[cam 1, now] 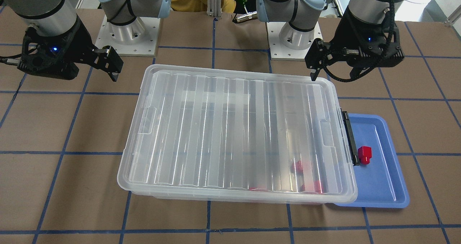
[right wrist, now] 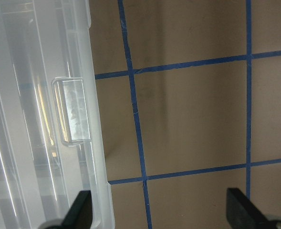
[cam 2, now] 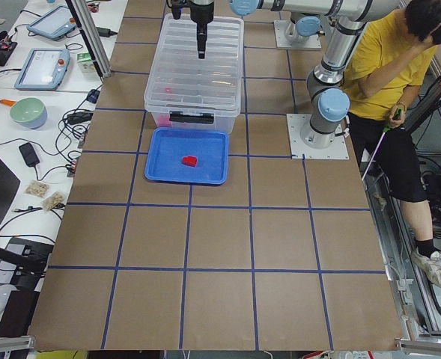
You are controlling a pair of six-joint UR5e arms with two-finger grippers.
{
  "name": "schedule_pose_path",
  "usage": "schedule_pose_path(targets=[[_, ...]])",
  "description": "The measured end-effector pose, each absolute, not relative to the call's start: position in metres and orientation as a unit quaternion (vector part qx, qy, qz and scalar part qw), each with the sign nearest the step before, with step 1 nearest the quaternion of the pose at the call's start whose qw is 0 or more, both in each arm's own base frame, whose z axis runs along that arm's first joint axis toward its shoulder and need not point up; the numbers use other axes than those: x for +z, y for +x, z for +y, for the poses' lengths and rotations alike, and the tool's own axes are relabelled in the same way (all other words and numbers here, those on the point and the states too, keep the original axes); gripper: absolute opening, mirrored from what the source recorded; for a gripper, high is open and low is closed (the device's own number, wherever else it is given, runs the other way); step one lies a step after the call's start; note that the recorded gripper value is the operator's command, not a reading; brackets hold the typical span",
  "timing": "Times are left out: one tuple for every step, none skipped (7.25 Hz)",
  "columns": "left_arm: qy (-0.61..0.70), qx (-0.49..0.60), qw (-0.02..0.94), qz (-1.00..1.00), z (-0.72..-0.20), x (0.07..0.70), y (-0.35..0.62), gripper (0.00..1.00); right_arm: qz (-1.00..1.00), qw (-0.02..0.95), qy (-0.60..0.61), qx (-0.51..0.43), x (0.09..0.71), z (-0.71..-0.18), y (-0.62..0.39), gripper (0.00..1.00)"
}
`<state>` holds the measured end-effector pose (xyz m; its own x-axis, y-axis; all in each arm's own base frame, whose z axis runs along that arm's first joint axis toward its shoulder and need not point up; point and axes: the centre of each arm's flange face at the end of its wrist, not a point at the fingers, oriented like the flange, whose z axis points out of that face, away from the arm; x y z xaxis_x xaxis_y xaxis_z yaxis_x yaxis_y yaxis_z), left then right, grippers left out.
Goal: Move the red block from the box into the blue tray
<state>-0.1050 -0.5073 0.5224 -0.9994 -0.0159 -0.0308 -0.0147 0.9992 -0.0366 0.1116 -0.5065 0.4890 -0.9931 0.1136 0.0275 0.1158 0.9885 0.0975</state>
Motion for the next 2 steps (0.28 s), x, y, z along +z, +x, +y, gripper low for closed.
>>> schedule_pose_path(targets=[[-0.007, -0.018, 0.016, 1.000, -0.5078, 0.5219, -0.1048, 1.00, -0.997, 0.010, -0.057, -0.049, 0.4892, -0.5063, 0.1114, 1.00], [-0.007, -0.018, 0.016, 1.000, -0.5080, 0.5216, -0.1048, 1.00, -0.997, 0.009, -0.055, -0.048, 0.4900, -0.5062, 0.1114, 1.00]])
